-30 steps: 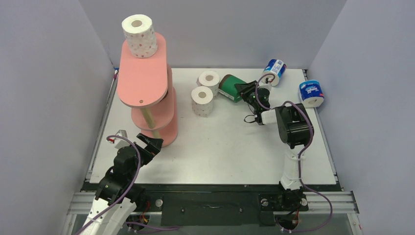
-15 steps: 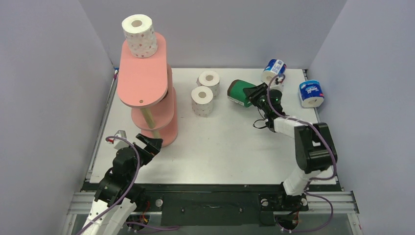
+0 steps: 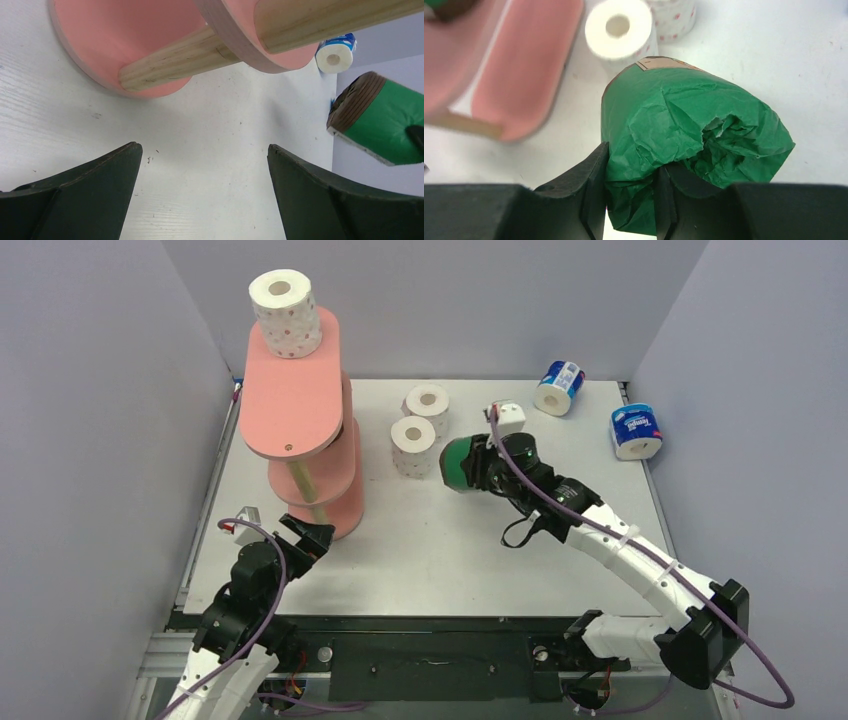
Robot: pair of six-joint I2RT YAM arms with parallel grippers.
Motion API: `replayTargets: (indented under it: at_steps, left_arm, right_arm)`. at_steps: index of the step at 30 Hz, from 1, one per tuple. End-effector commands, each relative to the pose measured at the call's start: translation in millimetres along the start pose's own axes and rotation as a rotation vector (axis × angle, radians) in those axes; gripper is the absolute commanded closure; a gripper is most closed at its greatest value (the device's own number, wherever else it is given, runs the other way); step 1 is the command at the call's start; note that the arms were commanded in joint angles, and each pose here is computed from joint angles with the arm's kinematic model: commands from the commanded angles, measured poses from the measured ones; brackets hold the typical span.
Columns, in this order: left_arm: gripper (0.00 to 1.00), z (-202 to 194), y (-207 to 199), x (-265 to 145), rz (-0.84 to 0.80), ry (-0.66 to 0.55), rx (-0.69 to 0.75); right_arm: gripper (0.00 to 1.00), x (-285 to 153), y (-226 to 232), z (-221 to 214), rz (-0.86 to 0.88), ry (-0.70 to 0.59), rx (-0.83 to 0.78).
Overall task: Place and organize the paper towels onto the shelf
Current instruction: Adjust the paper towel at the center of the board.
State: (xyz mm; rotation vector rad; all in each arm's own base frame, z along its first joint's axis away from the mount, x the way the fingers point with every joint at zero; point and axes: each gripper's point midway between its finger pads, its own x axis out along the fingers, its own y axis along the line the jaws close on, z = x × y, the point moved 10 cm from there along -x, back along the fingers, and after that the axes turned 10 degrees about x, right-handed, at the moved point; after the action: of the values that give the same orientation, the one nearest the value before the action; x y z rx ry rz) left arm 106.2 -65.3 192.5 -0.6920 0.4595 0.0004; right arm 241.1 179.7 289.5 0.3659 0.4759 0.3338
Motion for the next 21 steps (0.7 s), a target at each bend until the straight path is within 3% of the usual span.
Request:
replayTargets:
  at_steps: [1,9,21]
  left_arm:
    - [0.04,3.2,-6.0,-1.1,-0.043,-0.017,-0.021]
    - [0.04,2.1,-5.6,0.9,-0.039,-0.013,-0.025]
    - [0.04,0.8,-6.8,3.6,-0.041,0.001,-0.027]
  right_arm:
    - [0.73,-37.0,10.4,-10.3,-0.088,0.115,-0.307]
    - [0.73,-48.3,54.5,-69.2,-0.035,0.283,-0.633]
    - [0.69,-33.4,71.4,-116.2,0.012,0.440,-0.794]
